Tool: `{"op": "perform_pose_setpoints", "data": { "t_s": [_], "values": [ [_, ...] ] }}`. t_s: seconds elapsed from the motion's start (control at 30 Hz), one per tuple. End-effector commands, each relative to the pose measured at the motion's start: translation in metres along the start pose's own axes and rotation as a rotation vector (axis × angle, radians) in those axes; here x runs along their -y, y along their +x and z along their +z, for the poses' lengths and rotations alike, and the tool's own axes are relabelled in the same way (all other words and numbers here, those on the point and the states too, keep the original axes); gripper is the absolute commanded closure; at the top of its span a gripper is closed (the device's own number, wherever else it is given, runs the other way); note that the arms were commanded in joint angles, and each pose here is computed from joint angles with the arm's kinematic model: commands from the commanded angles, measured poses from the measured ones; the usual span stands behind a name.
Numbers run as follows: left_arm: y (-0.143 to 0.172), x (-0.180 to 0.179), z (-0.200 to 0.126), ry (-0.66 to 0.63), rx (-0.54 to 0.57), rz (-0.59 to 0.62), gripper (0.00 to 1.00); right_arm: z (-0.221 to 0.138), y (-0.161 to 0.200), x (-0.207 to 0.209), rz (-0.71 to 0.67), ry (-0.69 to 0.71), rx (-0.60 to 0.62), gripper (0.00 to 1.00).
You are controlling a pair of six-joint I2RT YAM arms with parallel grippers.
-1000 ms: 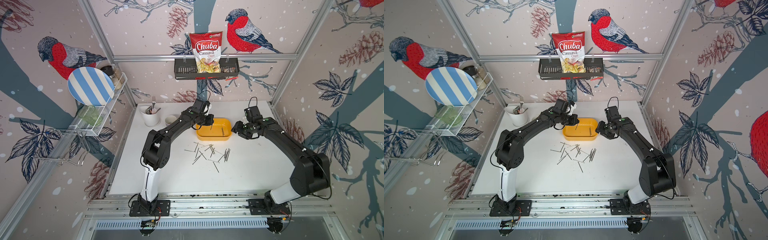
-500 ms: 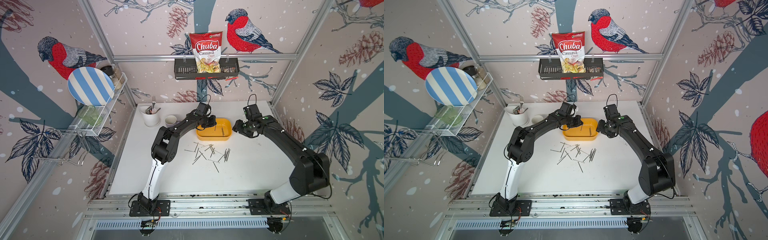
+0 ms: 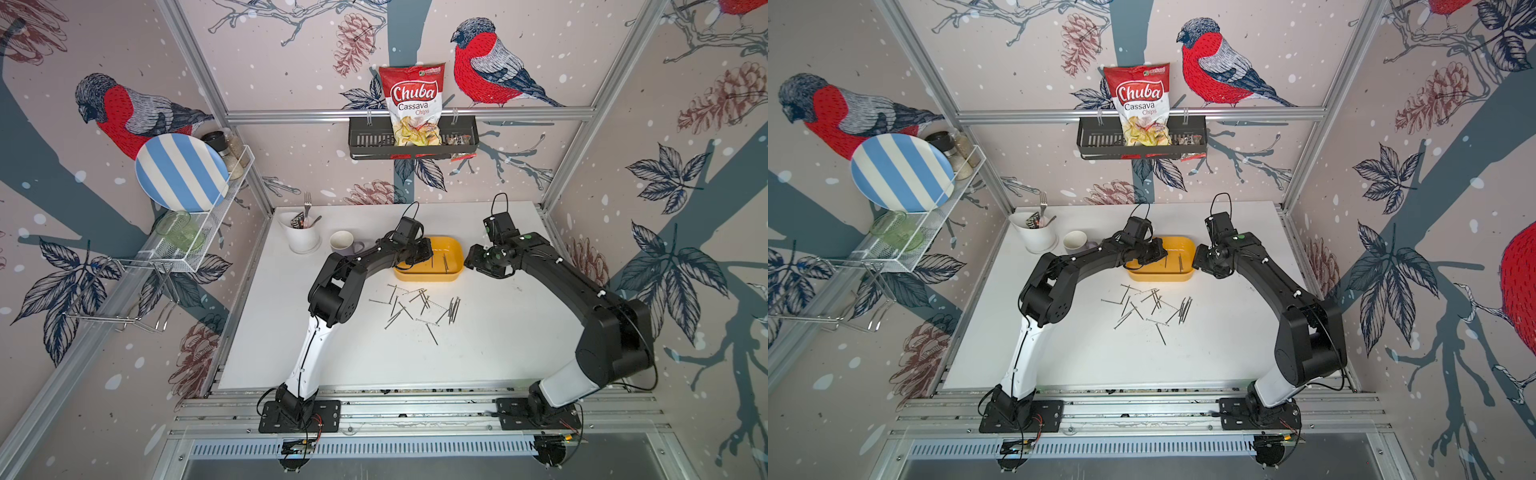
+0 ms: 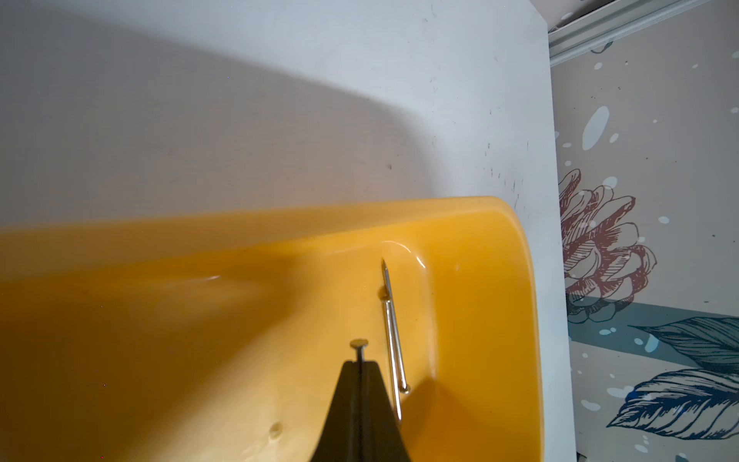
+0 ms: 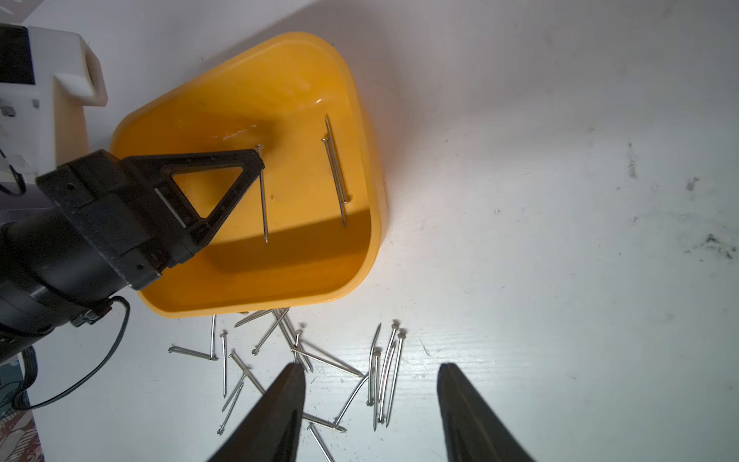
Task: Put the nails on the desktop into the storage box
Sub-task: Place the nail in the storage box, then pick up the nail from the center of the board.
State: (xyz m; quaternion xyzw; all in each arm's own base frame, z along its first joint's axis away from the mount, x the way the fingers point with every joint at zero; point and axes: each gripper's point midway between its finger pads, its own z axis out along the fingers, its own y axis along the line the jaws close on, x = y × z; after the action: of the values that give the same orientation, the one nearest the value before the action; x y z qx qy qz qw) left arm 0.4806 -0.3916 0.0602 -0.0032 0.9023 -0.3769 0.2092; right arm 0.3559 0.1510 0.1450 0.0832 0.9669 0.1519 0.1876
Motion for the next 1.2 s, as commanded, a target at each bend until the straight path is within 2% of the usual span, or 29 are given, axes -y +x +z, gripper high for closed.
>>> {"op": "perform_pose_setpoints", "data": {
  "t_s": [0.0, 0.23, 0.27, 0.37, 0.47, 0.63, 0.83, 0.97, 1.03, 1.17],
  "values": [
    [-0.007, 0.009, 0.009, 0.021, 0.037, 0.016, 1.00, -0.001, 0.004, 0.001, 0.005, 0.000, -0.007, 0.42],
    [0.005, 0.004, 0.022, 0.014, 0.001, -0.018, 1.00, -0.003, 0.008, 0.004, 0.018, 0.001, -0.005, 0.42],
    [0.005, 0.003, 0.022, 0.011, -0.002, -0.018, 0.89, -0.002, 0.008, 0.003, 0.019, 0.000, -0.006, 0.42],
    [0.006, 0.004, 0.020, 0.009, -0.007, -0.015, 0.76, -0.001, 0.009, 0.001, 0.021, -0.008, -0.008, 0.42],
    [0.007, 0.009, 0.017, 0.016, -0.014, 0.001, 0.66, 0.000, 0.009, -0.004, 0.015, -0.015, -0.010, 0.42],
    [0.006, 0.021, 0.004, 0.026, -0.011, 0.031, 0.61, 0.001, 0.011, -0.013, -0.006, -0.016, -0.017, 0.43],
    [-0.006, 0.050, -0.033, 0.048, 0.022, 0.126, 0.59, 0.002, 0.033, -0.023, -0.083, -0.002, -0.054, 0.43],
    [-0.007, 0.066, -0.076, 0.048, 0.044, 0.203, 0.56, 0.001, 0.060, -0.038, -0.206, 0.014, -0.081, 0.44],
    [-0.004, 0.065, -0.102, 0.042, 0.067, 0.225, 0.53, 0.003, 0.076, -0.047, -0.262, 0.013, -0.105, 0.44],
    [-0.001, 0.034, -0.159, -0.021, 0.116, 0.212, 0.48, 0.013, 0.110, -0.063, -0.351, 0.019, -0.150, 0.45]
  ]
}}
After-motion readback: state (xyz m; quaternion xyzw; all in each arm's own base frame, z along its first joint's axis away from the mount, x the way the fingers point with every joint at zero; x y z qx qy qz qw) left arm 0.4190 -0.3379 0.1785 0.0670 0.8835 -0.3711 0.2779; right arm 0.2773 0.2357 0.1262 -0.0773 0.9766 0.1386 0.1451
